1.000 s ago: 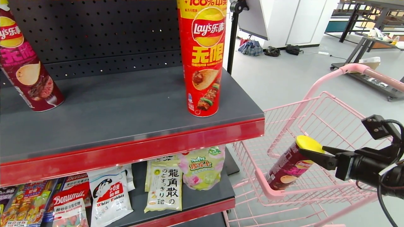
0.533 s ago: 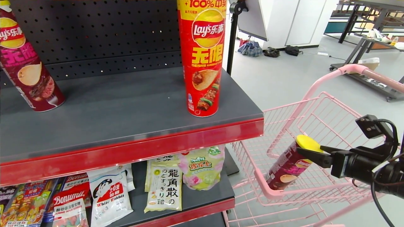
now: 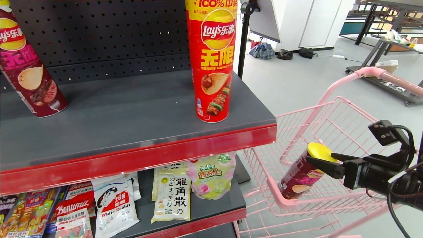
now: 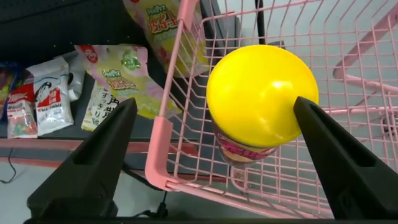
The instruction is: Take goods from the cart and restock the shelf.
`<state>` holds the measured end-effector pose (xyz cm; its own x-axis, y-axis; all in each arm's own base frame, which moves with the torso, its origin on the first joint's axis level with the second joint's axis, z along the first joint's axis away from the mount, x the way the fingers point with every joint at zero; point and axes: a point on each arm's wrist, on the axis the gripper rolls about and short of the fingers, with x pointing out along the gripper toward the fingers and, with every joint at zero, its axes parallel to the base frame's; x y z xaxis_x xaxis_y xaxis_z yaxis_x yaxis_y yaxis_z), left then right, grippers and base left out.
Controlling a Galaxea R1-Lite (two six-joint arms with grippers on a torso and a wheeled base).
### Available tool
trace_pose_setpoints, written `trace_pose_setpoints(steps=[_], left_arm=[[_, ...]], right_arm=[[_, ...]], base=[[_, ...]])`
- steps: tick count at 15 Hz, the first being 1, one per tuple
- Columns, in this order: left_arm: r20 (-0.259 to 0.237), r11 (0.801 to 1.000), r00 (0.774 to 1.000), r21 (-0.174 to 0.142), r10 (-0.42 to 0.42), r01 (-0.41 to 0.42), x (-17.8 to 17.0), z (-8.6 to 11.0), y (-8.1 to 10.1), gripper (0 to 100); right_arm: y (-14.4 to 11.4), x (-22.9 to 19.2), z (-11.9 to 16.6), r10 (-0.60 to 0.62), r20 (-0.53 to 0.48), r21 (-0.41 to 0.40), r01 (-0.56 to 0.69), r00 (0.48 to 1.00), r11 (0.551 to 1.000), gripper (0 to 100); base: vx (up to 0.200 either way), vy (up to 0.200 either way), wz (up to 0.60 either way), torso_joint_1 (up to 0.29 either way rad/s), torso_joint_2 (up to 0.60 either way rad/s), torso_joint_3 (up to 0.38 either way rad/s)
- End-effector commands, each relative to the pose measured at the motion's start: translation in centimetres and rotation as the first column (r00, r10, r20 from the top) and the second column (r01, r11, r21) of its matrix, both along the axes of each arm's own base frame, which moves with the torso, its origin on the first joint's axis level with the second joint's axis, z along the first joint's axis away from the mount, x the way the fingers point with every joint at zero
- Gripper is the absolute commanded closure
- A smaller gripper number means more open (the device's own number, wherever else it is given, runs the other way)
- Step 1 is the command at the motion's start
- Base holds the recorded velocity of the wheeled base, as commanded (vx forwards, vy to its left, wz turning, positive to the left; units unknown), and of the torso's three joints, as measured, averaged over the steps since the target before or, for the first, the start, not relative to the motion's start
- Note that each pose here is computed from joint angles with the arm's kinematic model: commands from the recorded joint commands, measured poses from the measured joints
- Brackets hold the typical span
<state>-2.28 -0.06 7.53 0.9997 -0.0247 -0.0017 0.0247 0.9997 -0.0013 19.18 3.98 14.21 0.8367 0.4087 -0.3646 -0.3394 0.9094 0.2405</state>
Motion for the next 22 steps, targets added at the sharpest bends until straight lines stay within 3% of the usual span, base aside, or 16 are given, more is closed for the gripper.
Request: trace_pose_setpoints(steps=[1, 7, 12, 16, 22], left_arm=[[-0.001, 1.0, 1.0, 0.0, 0.0, 0.0, 0.0, 0.0, 0.0, 0], [-0.001, 1.0, 1.0, 0.0, 0.0, 0.0, 0.0, 0.0, 0.0, 0], [-0.001, 1.0, 1.0, 0.0, 0.0, 0.0, 0.0, 0.0, 0.0, 0], [-0.001, 1.0, 1.0, 0.0, 0.0, 0.0, 0.0, 0.0, 0.0, 0], [-0.001, 1.0, 1.0, 0.0, 0.0, 0.0, 0.0, 0.0, 0.0, 0]], right_arm=[[0.2, -0.4, 1.2, 0.007, 0.064, 0.005, -0.008, 0.998, 1.0, 0], [-0.2, -1.5, 3.1, -0.106, 0.162, -0.016, 0.11, 0.981, 0.994, 0], [-1.1, -5.5, -1.8, -0.128, 0.008, -0.076, 0.128, 0.992, 0.989, 0], [-0.8, -3.8, -3.5, -0.15, -0.116, -0.07, 0.143, 0.982, 0.987, 0], [-0.1, -0.6, -4.3, -0.142, -0.119, -0.073, 0.133, 0.983, 0.988, 0]], base=[[0.0, 0.0, 0.0, 0.0, 0.0, 0.0], [0.0, 0.0, 0.0, 0.0, 0.0, 0.0], [0.0, 0.0, 0.0, 0.0, 0.0, 0.0], [0.0, 0.0, 0.0, 0.0, 0.0, 0.0], [0.0, 0.0, 0.0, 0.0, 0.0, 0.0]])
